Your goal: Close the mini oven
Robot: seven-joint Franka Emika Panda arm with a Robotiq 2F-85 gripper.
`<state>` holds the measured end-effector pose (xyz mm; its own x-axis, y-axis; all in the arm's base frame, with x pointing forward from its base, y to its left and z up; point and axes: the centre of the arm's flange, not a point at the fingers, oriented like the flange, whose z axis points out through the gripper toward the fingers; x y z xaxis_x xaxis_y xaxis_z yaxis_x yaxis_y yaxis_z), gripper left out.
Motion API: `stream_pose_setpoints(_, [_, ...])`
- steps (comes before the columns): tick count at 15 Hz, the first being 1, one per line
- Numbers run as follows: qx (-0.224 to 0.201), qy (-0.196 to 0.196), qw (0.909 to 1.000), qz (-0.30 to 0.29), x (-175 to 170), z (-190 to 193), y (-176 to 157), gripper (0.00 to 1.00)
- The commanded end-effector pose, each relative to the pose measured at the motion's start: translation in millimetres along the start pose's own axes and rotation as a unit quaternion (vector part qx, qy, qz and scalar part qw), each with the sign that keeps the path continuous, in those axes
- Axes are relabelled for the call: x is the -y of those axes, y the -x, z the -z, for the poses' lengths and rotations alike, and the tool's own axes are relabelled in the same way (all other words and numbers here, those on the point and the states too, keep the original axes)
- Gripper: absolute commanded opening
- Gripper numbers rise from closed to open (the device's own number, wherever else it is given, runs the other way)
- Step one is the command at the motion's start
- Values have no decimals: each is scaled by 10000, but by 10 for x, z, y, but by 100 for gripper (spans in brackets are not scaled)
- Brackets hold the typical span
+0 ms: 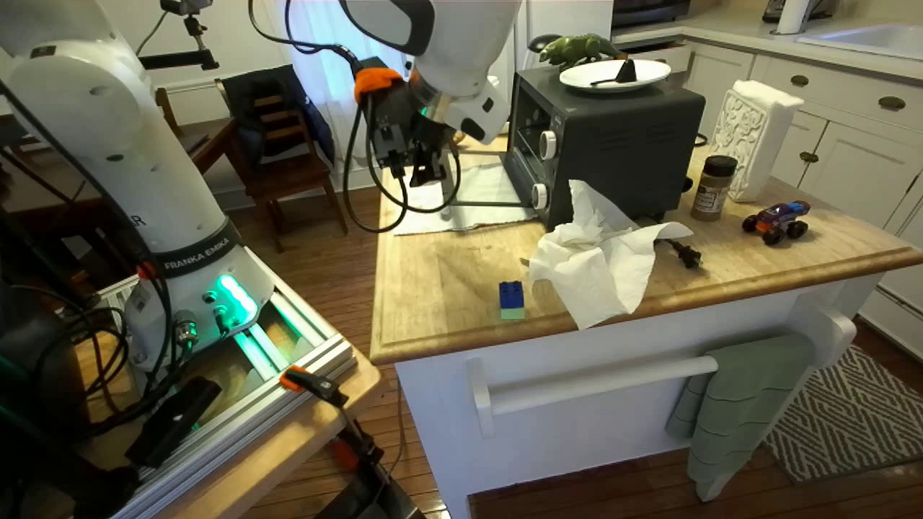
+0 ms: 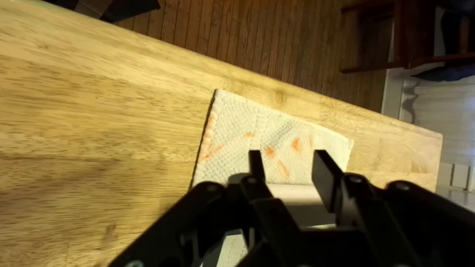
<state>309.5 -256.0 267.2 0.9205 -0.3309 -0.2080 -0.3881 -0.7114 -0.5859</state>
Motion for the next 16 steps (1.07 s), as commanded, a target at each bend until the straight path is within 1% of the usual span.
stream_pose_setpoints(1, [91, -218, 9996, -139, -366, -37, -325, 9])
stream_pose_setpoints(2, [100, -234, 9995, -210, -449, -46, -354, 3])
stream_pose_setpoints(3, [116, -227, 9993, -289, -540, -61, -381, 0])
stream_pose_setpoints(5, [172, -228, 9987, -425, -687, -99, -424, 0])
stream_pose_setpoints(7, [413, -363, 9963, -658, -791, -174, -450, 0])
stream_pose_setpoints(8, [274, -172, 9982, -511, -658, -153, -265, 1])
stream_pose_setpoints(11, [431, -218, 9970, -607, -766, -223, -317, 1])
stream_pose_setpoints(15, [455, -221, 9969, -597, -762, -228, -343, 0])
stream_pose_setpoints(16, [465, -406, 9956, -711, -789, -258, -383, 0])
